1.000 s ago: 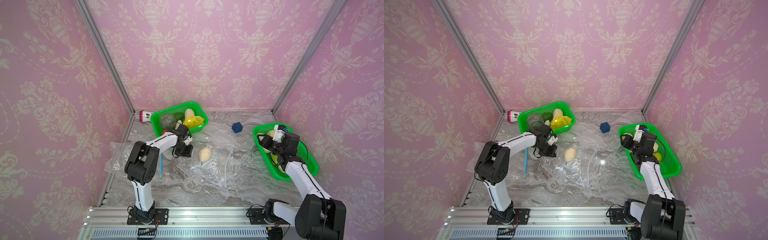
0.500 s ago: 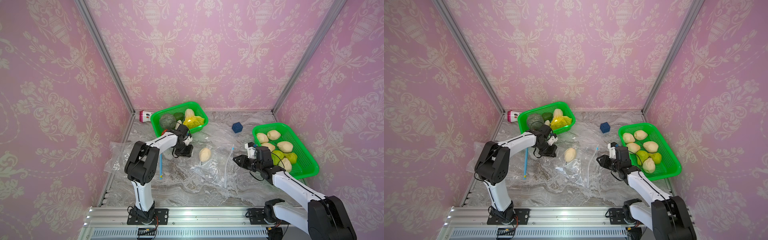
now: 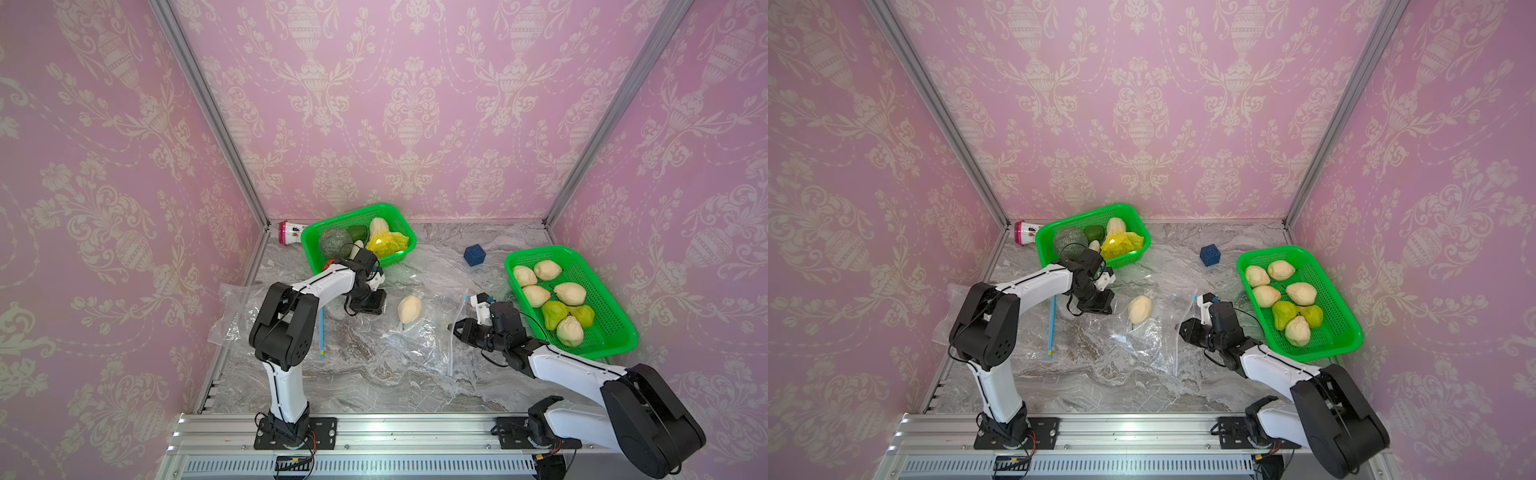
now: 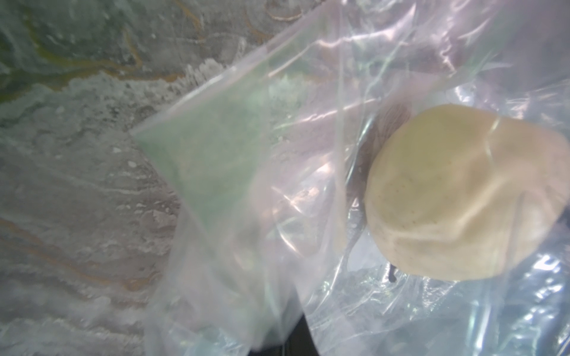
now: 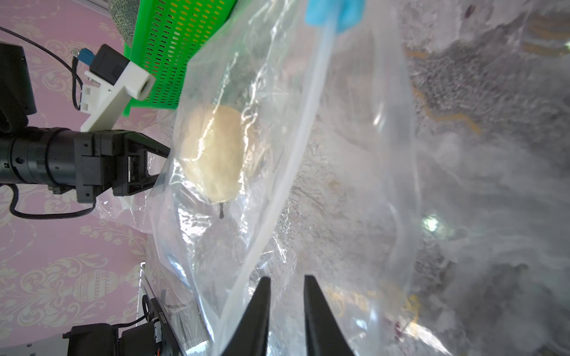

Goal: Open the zip-top bag and take out the pear
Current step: Pick up the pear from the zipper food storage bag, then adjust the zipper food storage bag at the center of the board.

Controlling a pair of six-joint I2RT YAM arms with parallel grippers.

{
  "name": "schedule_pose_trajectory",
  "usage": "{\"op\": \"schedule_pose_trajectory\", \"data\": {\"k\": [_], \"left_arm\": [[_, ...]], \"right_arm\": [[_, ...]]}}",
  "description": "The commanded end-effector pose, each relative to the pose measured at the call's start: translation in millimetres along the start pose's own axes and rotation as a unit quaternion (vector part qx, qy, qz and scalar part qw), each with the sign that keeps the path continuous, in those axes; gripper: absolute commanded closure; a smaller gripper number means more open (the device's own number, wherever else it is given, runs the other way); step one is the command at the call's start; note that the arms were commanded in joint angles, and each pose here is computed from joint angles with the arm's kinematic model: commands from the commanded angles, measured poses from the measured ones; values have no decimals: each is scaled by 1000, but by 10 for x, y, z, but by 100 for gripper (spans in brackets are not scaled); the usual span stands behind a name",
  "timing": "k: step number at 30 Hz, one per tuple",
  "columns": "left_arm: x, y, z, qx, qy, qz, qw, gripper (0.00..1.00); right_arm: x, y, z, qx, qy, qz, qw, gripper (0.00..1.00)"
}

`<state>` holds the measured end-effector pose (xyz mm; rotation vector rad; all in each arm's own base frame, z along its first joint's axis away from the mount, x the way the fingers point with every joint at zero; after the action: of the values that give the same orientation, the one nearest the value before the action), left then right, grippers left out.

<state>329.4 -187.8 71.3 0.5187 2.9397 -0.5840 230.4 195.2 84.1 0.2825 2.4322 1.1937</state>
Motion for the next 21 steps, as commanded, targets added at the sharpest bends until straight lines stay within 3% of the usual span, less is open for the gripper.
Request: {"op": "schedule_pose_trajectory", "data": {"k": [1, 5, 8, 15, 21], "left_arm": [[-28, -55, -108, 9, -6, 14, 1000, 100], [-38, -77, -135, 13, -11, 16, 1000, 100], [-27, -78, -116, 15, -9, 15, 1000, 100], [-52, -229, -187, 46, -24, 31, 998, 100], [-63, -743, -556, 79, -99, 91, 988, 100]], "right_arm": [[-132, 71, 40, -26, -67, 11, 997, 67], [-150, 124, 142, -44, -100, -9, 994, 42], [-132, 157, 258, -41, -109, -39, 992, 31], [-105, 371, 422, -69, -129, -90, 985, 23], [-140, 606, 403, -129, -151, -114, 974, 18]]}}
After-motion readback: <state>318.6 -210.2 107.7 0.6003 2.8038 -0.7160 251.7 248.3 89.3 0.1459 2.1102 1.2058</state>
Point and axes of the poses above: each gripper's point midway between its finger pads, its own z axis out along the fingers, its own y axis along the line the jaws close on, x = y × z, the point moved 3 cm from there along -z, back along the fingers, and after that the axes turned 7 degrees about z, right-handed, at the moved point
